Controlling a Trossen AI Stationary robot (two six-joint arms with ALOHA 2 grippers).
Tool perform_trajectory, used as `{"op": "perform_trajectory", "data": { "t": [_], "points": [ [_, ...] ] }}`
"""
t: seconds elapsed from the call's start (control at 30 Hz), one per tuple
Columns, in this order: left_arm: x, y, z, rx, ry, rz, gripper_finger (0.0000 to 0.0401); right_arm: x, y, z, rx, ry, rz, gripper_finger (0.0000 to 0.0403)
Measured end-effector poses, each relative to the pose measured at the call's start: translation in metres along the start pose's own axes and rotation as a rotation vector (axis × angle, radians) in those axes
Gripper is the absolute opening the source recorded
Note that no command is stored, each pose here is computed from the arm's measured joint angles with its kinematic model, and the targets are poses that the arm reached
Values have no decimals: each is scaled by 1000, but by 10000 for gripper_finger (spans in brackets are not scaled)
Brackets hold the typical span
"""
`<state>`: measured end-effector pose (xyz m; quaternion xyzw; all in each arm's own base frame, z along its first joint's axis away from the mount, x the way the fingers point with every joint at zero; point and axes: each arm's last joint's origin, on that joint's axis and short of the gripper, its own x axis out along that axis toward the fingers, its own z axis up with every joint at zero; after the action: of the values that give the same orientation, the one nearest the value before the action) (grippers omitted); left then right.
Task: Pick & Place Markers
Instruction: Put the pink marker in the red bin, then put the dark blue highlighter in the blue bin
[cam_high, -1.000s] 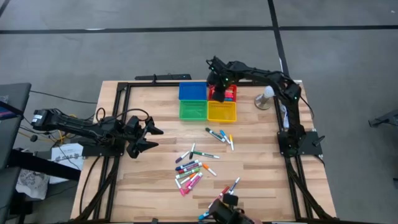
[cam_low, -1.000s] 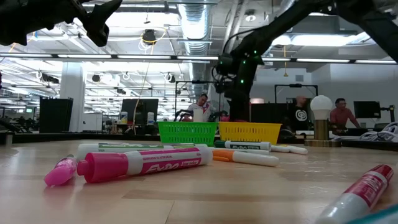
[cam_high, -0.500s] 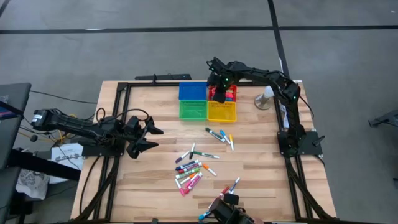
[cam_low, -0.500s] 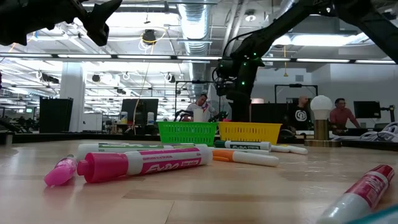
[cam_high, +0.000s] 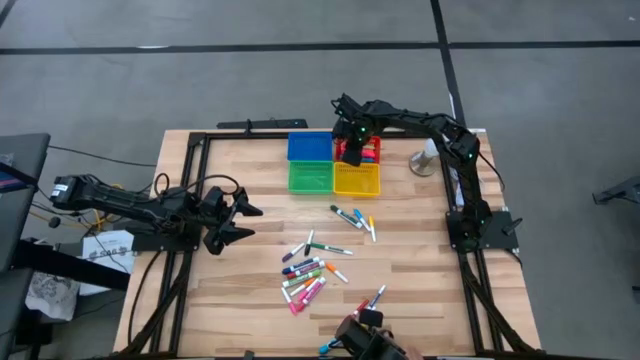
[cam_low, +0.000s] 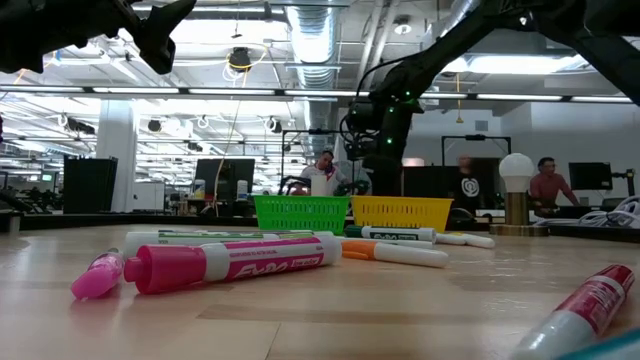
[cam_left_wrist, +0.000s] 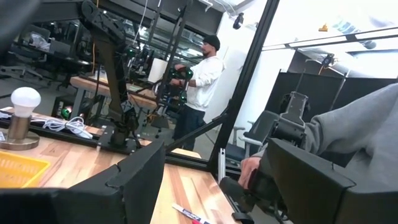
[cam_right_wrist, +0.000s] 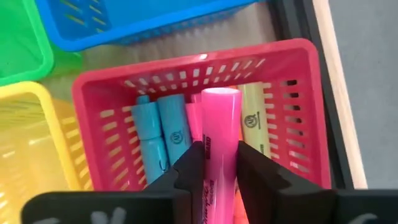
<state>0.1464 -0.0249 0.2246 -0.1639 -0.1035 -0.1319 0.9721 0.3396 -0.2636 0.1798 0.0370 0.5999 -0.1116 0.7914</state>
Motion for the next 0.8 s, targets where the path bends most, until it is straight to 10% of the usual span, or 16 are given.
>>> {"op": "perform_trajectory", "data": {
  "t": [0.43,0.8],
  "points": [
    [0,0,0,-17,1,0,282,-3,2,4,-15,-14,-4,172],
    [0,0,0,-17,1,-1,282,-69,18,31,-55,-56,86,179]
  ]
}}
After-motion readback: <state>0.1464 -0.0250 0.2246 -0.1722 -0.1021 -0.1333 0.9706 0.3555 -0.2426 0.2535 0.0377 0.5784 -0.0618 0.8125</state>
